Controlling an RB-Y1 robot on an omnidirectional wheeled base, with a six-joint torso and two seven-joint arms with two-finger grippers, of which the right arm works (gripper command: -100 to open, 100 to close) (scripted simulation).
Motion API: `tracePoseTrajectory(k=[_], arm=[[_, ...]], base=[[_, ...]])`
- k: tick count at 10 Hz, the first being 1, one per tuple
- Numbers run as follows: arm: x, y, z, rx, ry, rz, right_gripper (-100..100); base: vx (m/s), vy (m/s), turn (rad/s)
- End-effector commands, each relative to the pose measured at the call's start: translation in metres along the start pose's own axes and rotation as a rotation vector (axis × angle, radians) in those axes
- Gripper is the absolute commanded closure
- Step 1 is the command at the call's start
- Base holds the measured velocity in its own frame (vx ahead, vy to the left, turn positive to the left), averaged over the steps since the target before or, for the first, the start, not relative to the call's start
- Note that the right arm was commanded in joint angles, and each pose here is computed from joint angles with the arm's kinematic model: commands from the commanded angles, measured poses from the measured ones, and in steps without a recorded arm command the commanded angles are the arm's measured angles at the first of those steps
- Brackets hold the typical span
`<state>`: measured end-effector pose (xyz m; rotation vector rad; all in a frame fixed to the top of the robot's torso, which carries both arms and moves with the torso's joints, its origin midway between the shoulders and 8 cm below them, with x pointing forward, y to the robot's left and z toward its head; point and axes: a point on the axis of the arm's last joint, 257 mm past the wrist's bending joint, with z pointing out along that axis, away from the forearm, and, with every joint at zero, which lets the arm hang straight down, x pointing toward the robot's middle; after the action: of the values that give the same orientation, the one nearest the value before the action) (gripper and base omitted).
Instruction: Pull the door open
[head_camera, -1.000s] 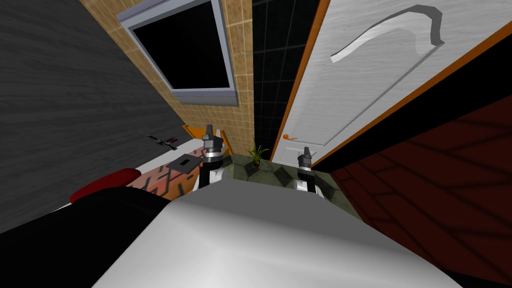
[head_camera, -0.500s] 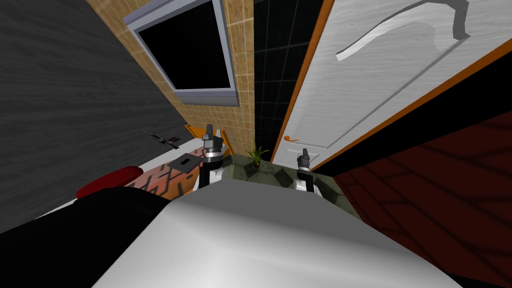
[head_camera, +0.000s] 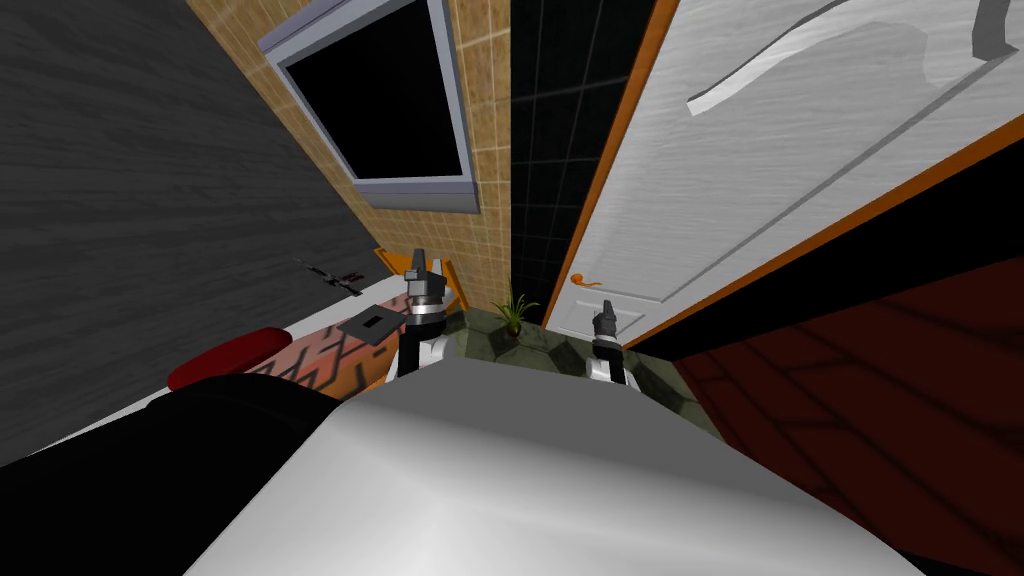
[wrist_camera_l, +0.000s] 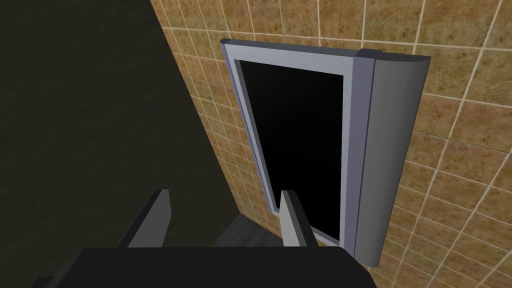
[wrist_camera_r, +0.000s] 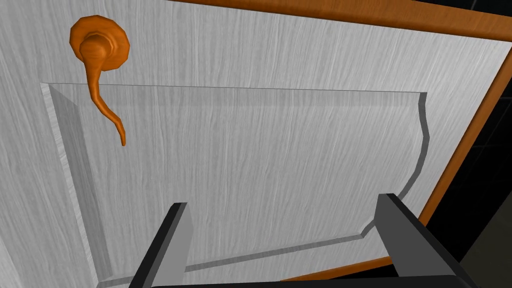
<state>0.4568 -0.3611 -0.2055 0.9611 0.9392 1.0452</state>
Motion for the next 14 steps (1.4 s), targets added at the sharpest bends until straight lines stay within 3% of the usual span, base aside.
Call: tracePoseTrajectory(k=[1, 3, 14], arm=[[-0.001, -0.011, -0.0028, 0.018, -0.002, 0.000, -100], [-0.005, -0.026, -0.0004, 0.045, -0.012, 0.002, -100], [-0.016, -0.105, -0.0100, 0.203, -0.049, 0.020, -100]], base=[[0.052, -0.035, 0.031], [0.062, -0.051, 0.073], [0.063, -0.047, 0.066]])
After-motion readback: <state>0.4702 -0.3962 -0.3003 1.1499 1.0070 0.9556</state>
